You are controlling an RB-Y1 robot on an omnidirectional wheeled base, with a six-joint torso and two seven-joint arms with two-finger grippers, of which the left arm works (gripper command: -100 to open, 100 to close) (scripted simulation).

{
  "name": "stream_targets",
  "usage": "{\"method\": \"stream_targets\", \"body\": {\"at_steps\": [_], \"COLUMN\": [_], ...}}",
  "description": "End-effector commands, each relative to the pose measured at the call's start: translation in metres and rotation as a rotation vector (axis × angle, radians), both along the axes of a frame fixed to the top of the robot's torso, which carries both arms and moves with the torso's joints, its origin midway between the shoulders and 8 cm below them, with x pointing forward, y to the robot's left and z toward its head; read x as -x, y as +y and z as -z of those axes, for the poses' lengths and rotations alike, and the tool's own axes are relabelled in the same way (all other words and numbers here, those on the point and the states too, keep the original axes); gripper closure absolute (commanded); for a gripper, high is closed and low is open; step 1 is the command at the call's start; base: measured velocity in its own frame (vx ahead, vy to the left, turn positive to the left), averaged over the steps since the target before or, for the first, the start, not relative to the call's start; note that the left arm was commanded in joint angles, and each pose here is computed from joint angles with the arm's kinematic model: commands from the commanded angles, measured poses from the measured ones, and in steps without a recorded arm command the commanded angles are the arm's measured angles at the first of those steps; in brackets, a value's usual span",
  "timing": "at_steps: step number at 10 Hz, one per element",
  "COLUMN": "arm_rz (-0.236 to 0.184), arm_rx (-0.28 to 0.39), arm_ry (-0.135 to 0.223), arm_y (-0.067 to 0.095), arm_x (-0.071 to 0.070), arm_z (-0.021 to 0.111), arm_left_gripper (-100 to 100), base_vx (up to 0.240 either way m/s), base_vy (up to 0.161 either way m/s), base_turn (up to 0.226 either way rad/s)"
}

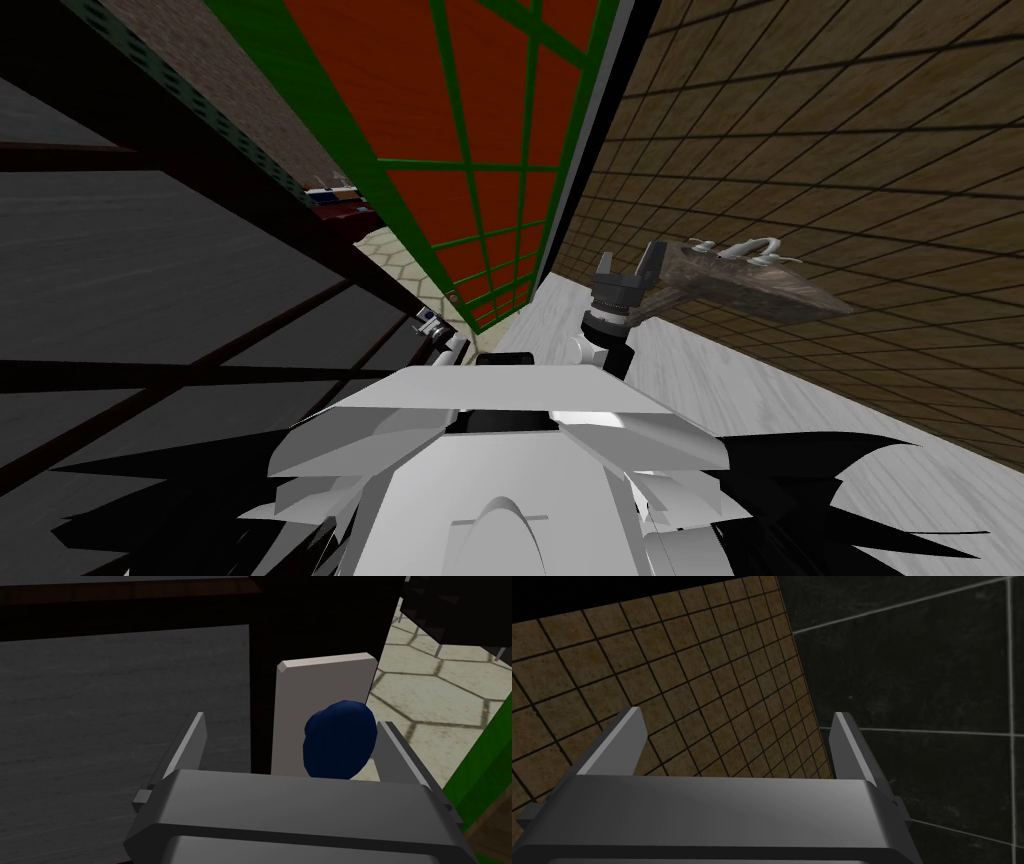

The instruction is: Push the door open

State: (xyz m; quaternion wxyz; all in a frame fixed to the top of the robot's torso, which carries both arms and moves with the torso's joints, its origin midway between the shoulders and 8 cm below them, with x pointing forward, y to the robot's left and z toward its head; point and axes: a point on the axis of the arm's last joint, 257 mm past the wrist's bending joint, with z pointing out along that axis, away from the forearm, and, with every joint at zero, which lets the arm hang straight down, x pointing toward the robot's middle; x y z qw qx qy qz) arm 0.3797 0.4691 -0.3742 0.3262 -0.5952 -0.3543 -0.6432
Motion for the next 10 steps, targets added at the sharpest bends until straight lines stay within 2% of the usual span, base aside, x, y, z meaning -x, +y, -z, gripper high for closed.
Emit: {"method": "stream_targets", "body": {"at_steps": [1, 4, 9, 10], "arm_rz": [-0.047, -0.088, -0.088, -0.137], "arm_rx": [-0.02, -0.024, -0.024, -0.027], "arm_ry": [-0.001, -0.002, -0.002, -0.004], "arm_y": [0.023, 0.034, 0.034, 0.046], "arm_x": [0.02, 0.031, 0.031, 0.044], "arm_z": [0.0, 0.0, 0.0, -0.001], "arm_left_gripper": [100, 100, 100, 100], "base_vx": [0.015, 0.015, 0.005, 0.008], "base_vy": [0.045, 0.058, 0.011, 0.065], "base_turn": [-0.023, -0.051, -0.009, -0.114]}}
